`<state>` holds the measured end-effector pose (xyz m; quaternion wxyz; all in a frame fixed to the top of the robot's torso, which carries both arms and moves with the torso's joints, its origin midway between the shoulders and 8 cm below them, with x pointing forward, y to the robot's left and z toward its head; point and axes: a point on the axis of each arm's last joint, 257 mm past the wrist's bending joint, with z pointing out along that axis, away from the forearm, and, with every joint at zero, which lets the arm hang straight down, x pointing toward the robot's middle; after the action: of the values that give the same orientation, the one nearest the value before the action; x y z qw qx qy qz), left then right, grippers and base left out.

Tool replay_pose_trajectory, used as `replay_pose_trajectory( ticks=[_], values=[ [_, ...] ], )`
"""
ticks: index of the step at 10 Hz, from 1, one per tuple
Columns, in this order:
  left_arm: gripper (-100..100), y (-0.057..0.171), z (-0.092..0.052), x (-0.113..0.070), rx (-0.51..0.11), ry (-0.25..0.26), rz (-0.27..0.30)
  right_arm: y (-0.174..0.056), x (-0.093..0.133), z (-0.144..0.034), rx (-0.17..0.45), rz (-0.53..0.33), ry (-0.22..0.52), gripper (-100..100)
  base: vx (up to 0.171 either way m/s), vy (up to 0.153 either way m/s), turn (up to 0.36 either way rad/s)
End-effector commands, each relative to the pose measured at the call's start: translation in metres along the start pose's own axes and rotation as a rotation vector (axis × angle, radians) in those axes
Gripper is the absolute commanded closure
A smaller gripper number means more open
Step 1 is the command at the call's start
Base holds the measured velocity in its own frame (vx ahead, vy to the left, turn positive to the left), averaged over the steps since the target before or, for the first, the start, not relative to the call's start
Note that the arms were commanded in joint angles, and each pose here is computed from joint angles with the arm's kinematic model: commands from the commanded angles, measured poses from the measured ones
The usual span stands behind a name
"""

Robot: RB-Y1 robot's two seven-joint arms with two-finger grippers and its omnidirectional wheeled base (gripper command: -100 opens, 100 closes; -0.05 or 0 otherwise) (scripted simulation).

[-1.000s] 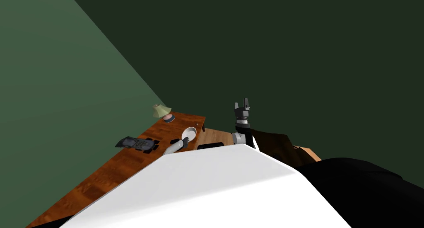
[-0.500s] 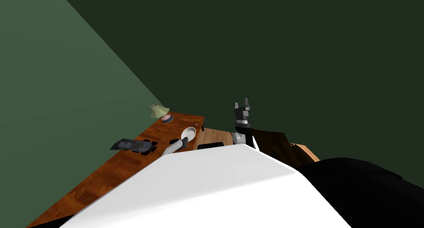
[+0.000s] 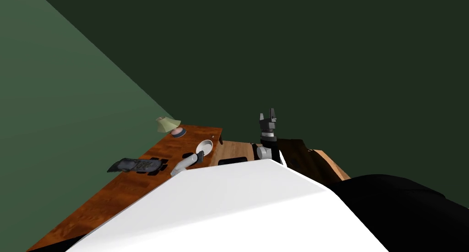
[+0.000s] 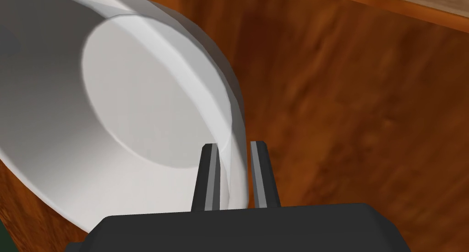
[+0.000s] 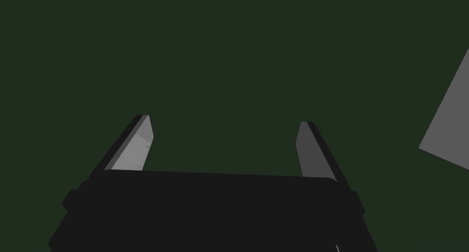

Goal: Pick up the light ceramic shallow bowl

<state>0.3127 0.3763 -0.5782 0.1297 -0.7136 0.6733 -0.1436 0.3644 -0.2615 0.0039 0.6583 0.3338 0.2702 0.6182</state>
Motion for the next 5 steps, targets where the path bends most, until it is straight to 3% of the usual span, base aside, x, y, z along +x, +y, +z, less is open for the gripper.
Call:
replay_pose_trajectory(
  ticks=[1, 3, 4, 5],
  values=[
    [100, -0.003, -0.004, -0.017, 0.002, -0.010, -0.024, 0.000, 0.000, 0.000, 0.000, 0.000, 0.000, 0, -0.073, -0.036, -0.148],
    [100, -0.007, -0.010, -0.037, 0.001, -0.025, -0.054, 0.000, 0.000, 0.000, 0.000, 0.000, 0.000, 0, -0.080, -0.052, -0.150],
    [100, -0.008, -0.009, -0.032, 0.000, -0.020, -0.043, 0.000, 0.000, 0.000, 0.000, 0.000, 0.000, 0, -0.033, -0.022, -0.019],
    [0, -0.007, -0.009, -0.033, 0.000, -0.021, -0.046, 0.000, 0.000, 0.000, 0.000, 0.000, 0.000, 0, -0.006, -0.004, 0.005]
  ],
)
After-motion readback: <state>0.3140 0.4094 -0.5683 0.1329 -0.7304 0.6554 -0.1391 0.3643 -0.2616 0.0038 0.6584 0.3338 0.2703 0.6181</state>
